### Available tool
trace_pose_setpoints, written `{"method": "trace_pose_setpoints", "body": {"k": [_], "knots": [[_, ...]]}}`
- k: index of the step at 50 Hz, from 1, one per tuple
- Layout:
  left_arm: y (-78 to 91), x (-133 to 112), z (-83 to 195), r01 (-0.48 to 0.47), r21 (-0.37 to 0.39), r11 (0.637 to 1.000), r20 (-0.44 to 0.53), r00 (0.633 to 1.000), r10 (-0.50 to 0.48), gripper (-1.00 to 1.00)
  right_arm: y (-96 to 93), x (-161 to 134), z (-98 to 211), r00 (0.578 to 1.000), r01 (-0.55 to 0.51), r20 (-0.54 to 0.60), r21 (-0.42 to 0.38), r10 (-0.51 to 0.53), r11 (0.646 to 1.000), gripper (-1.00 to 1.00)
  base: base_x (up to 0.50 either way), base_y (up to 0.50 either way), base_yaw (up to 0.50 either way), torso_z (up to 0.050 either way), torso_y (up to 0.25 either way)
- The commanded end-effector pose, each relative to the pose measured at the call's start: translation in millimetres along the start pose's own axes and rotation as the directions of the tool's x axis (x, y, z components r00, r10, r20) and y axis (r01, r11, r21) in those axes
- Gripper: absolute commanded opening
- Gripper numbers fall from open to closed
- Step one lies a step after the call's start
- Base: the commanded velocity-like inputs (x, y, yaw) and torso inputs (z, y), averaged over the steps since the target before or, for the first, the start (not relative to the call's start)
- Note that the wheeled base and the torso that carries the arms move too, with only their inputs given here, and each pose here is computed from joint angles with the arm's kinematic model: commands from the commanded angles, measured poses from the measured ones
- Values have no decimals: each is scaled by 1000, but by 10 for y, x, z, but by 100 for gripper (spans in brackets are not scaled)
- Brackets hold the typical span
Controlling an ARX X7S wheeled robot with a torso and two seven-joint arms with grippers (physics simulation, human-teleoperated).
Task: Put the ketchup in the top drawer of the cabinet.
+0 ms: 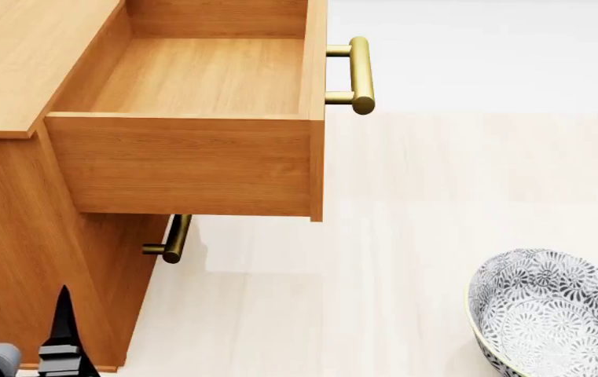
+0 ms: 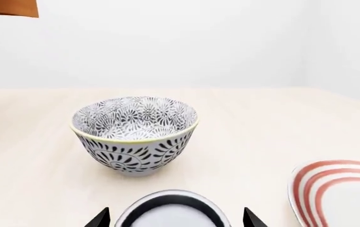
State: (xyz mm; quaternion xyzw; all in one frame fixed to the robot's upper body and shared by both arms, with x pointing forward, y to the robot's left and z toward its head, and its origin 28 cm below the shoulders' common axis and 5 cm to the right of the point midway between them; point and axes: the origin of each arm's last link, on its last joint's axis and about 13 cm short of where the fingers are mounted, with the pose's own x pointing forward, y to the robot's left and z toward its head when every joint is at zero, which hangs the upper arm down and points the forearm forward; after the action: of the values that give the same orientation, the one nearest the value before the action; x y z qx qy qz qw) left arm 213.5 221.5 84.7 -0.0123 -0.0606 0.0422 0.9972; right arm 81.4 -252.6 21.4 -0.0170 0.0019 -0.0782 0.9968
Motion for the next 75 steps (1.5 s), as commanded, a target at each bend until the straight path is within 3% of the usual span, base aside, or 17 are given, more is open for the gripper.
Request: {"method": "trace_pose_setpoints", "body": {"k": [1,13,14,28,39,62,75], "knots": [[2,3,-4,-2,0,1000,-2,1000,2,100,-6,15,-70,999,5,-42,5,-5,1000,100,0,0,0,0,0],[4,7,-11,-6,0,1000,-4,1000,6,100,7,37,-95,998,14,-65,12,-13,1000,100,0,0,0,0,0],[4,8,-9,-6,0,1000,-4,1000,6,100,8,40,-92,998,15,-68,20,-14,1000,-100,0,0,0,0,0],[11,2,-3,-12,-1,1000,-5,1000,12,100,28,36,-66,999,5,-49,24,-4,1000,-100,1,0,0,0,0],[-5,2,8,1,-4,1000,-8,1000,-1,100,66,119,316,996,45,72,34,-48,998,-100,0,0,0,0,0],[16,32,17,5,-15,1000,-8,1000,-5,100,207,328,1111,961,32,274,-11,-28,999,-100,0,0,0,0,0],[21,48,18,3,-12,1000,-10,1000,-3,100,259,375,1404,945,38,327,-14,-32,999,-100,0,0,0,0,0]]}}
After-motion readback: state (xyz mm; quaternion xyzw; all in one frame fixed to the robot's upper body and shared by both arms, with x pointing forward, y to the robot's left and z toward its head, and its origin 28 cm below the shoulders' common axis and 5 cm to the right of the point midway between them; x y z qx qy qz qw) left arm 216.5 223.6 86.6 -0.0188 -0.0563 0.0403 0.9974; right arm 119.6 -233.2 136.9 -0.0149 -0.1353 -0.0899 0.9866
